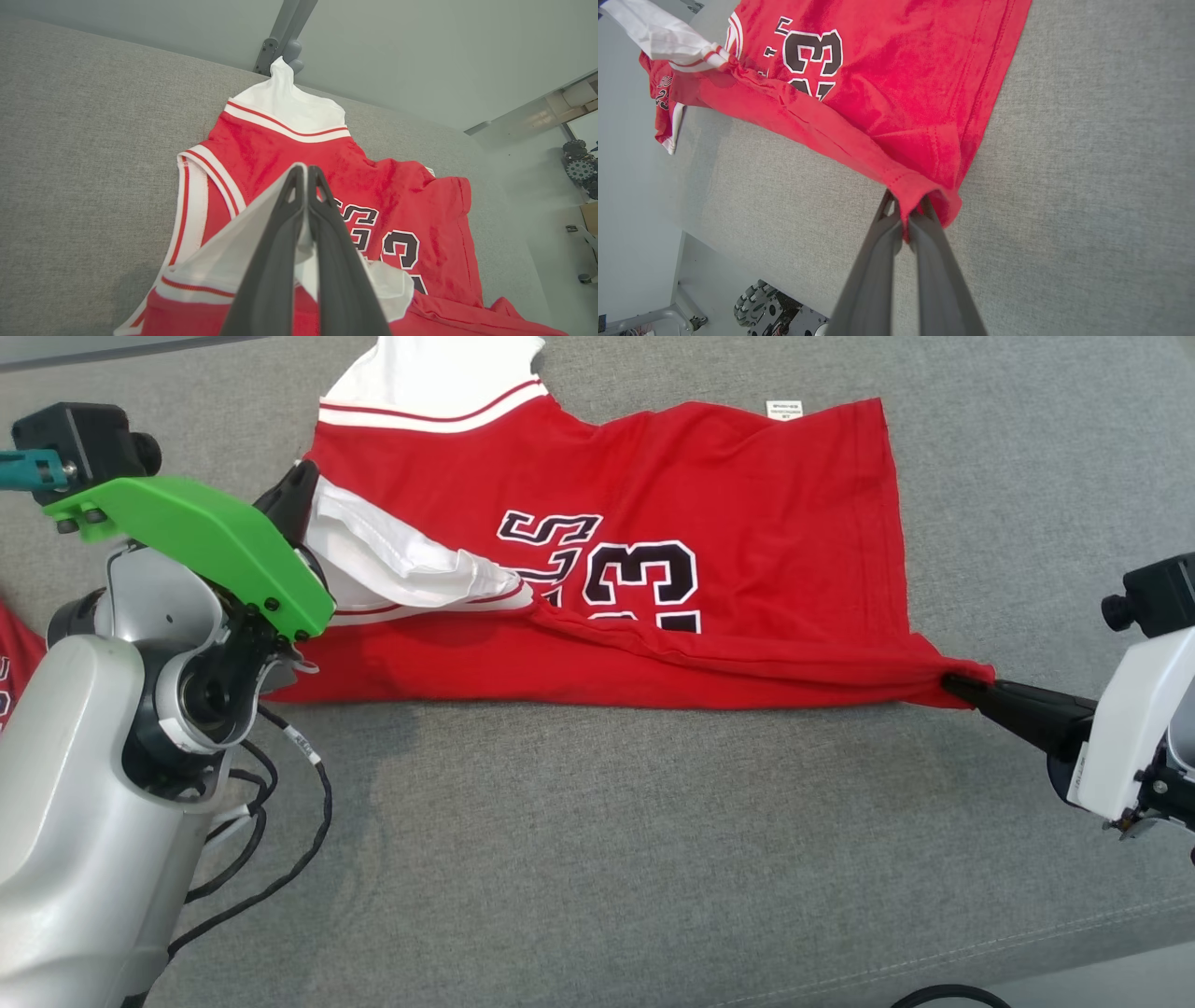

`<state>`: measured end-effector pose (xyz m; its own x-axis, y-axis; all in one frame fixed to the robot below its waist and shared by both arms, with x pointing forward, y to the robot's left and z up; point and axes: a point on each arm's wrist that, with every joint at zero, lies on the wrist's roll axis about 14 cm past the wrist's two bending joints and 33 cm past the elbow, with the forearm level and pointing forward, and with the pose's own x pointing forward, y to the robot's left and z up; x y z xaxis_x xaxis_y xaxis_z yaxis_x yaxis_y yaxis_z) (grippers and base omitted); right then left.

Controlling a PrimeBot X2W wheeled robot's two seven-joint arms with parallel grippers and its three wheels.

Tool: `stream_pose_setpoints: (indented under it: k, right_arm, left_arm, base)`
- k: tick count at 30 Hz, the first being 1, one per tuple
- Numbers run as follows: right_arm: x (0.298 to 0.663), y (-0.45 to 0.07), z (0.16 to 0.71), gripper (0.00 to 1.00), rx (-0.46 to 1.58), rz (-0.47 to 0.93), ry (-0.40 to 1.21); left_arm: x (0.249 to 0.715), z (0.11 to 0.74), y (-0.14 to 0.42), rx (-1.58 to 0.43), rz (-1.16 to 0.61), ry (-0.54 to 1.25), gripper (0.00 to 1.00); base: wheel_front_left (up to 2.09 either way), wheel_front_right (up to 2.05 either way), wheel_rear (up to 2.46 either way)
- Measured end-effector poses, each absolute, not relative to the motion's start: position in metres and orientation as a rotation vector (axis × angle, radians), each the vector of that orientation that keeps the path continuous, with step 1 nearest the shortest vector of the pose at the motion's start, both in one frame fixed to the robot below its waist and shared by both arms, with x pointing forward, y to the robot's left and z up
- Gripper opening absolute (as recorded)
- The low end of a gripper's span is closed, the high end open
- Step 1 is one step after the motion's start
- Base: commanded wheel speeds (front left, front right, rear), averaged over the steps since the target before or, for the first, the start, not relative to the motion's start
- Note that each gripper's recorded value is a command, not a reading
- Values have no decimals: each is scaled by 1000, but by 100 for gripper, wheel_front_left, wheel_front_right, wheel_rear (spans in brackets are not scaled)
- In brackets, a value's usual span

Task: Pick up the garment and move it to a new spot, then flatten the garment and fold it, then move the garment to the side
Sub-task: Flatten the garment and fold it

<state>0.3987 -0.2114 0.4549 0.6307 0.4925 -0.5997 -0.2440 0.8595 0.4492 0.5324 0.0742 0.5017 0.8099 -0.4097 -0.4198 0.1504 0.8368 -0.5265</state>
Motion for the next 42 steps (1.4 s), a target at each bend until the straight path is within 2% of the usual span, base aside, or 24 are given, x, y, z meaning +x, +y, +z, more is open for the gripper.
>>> stream_pose_setpoints:
  k: [8,14,28,33,34,35,36,37,38,42]
  right_arm:
    - [414,-210,448,0,346,427,833]
    - [426,-205,449,0,341,427,813]
    - [418,-196,438,0,352,436,846]
    - [420,-194,435,0,359,428,833]
    - [421,-195,434,0,356,422,830]
    - [422,-197,433,26,349,415,822]
    - [424,-197,433,73,343,412,812]
    - [425,-198,433,100,337,407,803]
    - [426,-201,432,100,334,396,800]
    - [429,-210,430,100,331,359,781]
  left_arm:
    - [534,486,83,-462,-271,593,0]
    - [540,477,88,-444,-247,603,0]
    - [555,484,60,-416,-327,585,0]
    - [562,466,62,-370,-299,620,0]
    - [563,462,65,-359,-285,624,8]
    - [564,457,68,-351,-275,632,26]
    - [564,453,71,-354,-262,643,44]
    - [565,449,72,-355,-254,651,87]
    - [564,446,73,-355,-255,657,99]
    - [566,445,77,-385,-250,656,100]
  base:
    - [0,0,0]
    - [0,0,0]
    - [0,0,0]
    - [0,0,0]
    - [0,0,0]
    - [0,0,0]
    - [0,0,0]
    - [0,0,0]
    - [0,0,0]
    - [0,0,0]
